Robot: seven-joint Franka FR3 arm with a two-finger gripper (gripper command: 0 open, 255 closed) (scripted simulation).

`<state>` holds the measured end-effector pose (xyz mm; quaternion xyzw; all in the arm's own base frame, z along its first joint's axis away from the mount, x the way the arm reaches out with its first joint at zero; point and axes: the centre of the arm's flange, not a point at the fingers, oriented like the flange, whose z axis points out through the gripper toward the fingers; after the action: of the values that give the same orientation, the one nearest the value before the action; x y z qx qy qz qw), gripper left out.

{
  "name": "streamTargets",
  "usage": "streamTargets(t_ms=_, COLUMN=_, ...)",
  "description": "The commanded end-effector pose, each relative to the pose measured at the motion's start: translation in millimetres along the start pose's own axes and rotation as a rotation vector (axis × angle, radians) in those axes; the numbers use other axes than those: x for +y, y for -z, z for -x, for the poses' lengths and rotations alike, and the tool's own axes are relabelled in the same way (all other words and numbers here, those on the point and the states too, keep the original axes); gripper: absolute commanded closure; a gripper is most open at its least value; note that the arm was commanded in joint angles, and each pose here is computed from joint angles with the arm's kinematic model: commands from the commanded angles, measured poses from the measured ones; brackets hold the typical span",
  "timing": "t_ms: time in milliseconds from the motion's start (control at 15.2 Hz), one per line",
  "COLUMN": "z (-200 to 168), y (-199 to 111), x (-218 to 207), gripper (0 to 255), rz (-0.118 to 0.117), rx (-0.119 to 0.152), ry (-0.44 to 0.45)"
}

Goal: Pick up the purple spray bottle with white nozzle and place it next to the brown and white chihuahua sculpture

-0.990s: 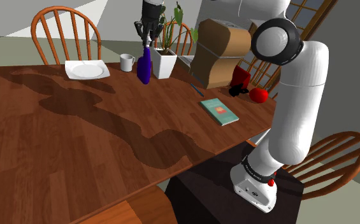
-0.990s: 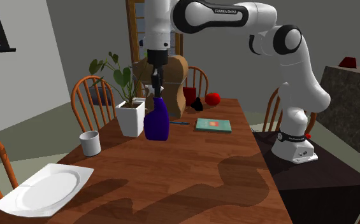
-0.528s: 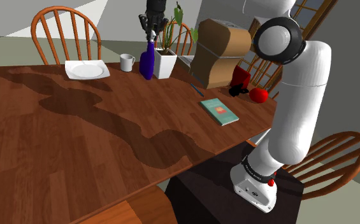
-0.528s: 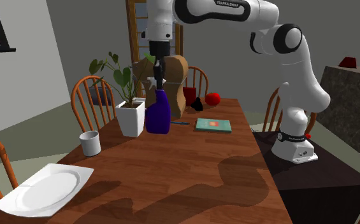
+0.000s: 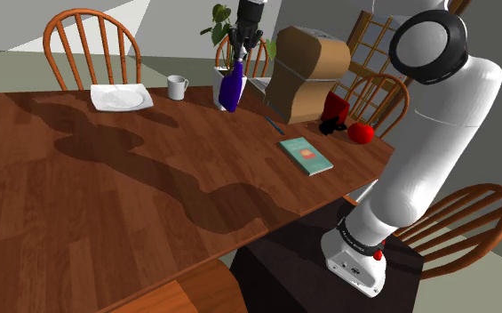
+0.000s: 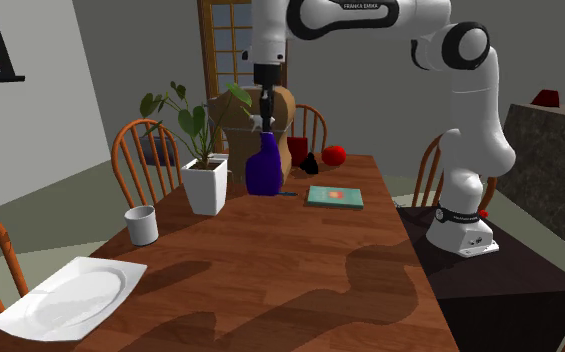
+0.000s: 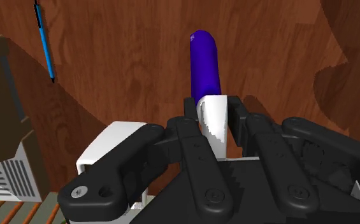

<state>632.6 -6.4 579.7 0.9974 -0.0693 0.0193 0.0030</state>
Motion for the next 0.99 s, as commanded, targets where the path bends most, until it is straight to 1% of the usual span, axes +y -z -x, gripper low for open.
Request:
streamTargets(t_ms=0, z=12, y=2, x=24, gripper=255, rz=0.0, rx=0.0, ry=0.001)
streamTargets(t_ms=924, z=71, y=4, x=199, gripper=255, rz=0.0, rx=0.0, ry=0.001)
